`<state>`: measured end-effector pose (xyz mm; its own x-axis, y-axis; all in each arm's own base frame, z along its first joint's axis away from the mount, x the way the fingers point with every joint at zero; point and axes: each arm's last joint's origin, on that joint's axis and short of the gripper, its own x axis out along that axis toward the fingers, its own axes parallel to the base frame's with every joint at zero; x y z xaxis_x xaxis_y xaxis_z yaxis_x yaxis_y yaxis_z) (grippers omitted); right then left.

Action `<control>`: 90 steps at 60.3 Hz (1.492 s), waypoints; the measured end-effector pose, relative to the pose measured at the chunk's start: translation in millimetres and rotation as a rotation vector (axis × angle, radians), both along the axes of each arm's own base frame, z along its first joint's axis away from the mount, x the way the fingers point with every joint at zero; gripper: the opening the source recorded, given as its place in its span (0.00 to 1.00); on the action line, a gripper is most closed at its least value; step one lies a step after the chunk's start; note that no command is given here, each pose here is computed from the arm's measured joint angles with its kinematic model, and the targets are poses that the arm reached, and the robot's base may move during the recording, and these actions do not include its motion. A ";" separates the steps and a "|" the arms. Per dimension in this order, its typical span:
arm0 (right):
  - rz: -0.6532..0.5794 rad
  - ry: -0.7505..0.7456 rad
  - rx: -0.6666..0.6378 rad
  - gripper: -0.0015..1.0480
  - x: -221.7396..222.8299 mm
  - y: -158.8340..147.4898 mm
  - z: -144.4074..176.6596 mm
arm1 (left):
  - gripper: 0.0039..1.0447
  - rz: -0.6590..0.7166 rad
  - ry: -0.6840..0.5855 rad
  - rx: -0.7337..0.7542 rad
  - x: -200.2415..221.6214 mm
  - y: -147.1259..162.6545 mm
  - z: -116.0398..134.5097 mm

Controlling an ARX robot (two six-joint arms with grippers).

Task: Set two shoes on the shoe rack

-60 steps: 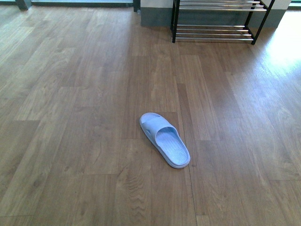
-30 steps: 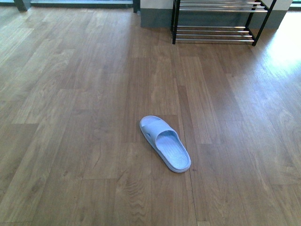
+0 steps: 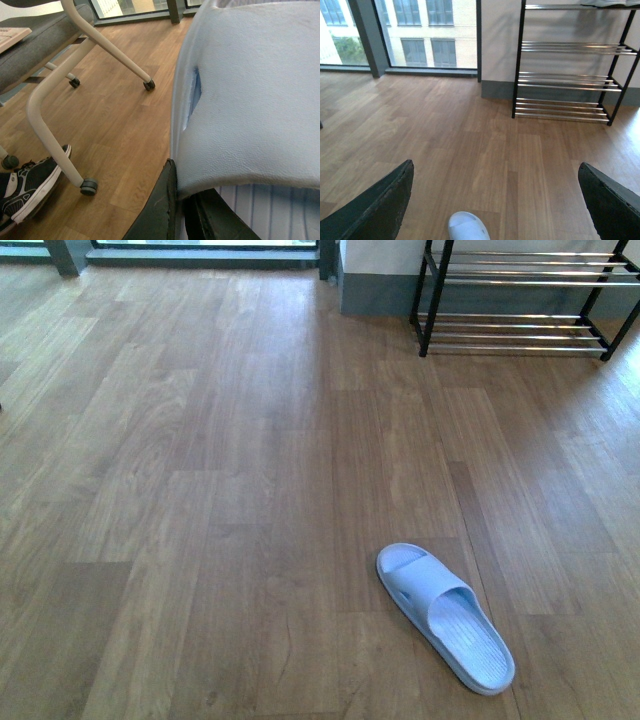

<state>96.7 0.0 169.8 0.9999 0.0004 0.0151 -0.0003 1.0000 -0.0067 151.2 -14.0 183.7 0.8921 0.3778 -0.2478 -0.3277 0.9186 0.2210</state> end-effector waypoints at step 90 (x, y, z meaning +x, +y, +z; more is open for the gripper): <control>0.215 0.217 -0.075 0.91 40.9 -7.9 -5.7 | 0.01 -0.004 0.002 0.001 0.0 -0.4 -0.3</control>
<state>137.6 -7.9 164.1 0.9567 0.2052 -0.2065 -0.2210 0.9736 -0.0569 151.2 -14.5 183.4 0.8930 0.3748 -0.2492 -0.3240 0.9196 0.2223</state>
